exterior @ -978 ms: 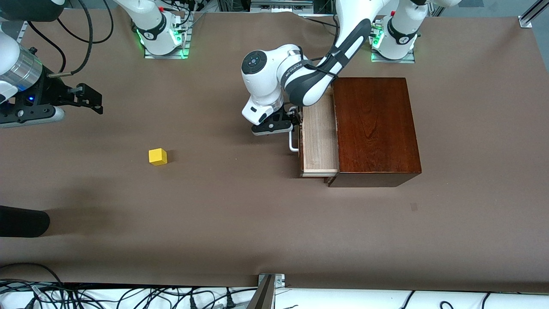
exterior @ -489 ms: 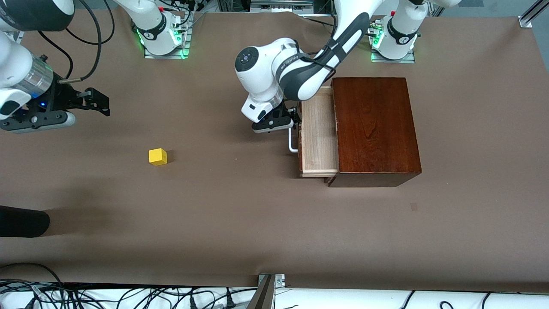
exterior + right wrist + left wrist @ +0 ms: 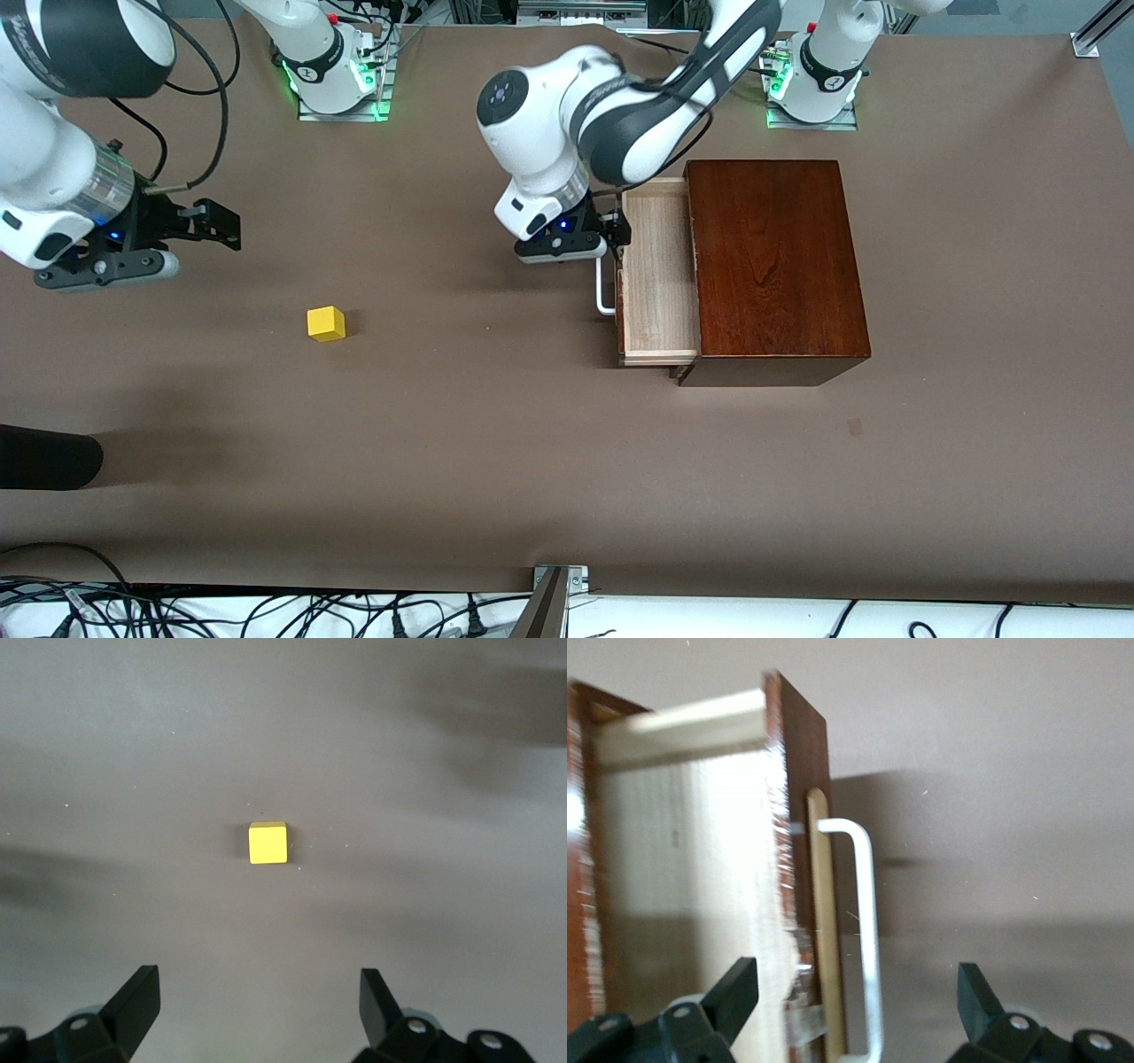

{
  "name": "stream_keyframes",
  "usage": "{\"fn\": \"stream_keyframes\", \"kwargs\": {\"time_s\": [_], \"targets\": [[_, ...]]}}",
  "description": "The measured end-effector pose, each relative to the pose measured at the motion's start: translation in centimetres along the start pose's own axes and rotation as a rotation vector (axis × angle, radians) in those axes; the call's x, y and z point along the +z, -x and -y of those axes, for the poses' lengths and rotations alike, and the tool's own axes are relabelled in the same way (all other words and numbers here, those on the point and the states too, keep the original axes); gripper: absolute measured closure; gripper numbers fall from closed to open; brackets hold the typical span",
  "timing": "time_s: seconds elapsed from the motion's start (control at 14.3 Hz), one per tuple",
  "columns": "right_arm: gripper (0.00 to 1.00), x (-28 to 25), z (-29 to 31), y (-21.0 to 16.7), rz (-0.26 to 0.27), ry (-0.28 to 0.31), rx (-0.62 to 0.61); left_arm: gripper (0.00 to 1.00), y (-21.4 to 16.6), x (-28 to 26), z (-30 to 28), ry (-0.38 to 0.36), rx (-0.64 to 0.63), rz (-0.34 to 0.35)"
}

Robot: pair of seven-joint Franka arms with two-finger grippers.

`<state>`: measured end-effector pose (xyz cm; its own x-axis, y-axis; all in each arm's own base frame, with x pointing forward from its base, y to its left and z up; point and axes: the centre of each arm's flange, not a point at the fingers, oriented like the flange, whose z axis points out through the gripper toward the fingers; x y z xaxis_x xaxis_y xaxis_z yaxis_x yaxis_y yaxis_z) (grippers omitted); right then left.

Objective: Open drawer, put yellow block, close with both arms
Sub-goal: 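Pull the drawer open with the left gripper while the right gripper approaches, then lower the right gripper onto the yellow cube while the left gripper withdraws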

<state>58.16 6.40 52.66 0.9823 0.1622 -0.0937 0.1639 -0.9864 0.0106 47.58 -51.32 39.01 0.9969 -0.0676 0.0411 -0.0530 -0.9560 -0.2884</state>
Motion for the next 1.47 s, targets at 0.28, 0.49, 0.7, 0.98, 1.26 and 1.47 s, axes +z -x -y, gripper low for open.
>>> {"fn": "stream_keyframes", "kwargs": {"time_s": [0.28,0.49,0.7,0.98,1.26,1.47], "targets": [[0.00,5.1,0.1,-0.6,0.012,-0.001,-0.002,0.00,-3.9,-5.4,9.7,0.051,0.031,0.030],[0.00,8.4,0.2,-0.5,0.013,-0.001,-0.003,0.00,-7.6,-6.6,18.7,0.091,0.010,0.063],[0.00,11.4,0.2,-0.3,-0.001,-0.001,-0.004,0.00,-10.1,-7.0,27.2,0.123,0.022,0.083],[0.00,16.7,0.4,0.3,-0.017,-0.001,-0.006,0.00,-11.9,-6.4,36.9,0.176,0.059,0.100],[0.00,21.2,0.4,-0.2,-0.022,-0.002,-0.008,0.00,-12.6,-4.8,45.5,0.263,0.043,0.118],[0.00,25.1,0.5,-0.8,-0.040,-0.001,-0.009,0.00,-10.9,-4.5,49.9,0.290,-0.037,0.068]]}}
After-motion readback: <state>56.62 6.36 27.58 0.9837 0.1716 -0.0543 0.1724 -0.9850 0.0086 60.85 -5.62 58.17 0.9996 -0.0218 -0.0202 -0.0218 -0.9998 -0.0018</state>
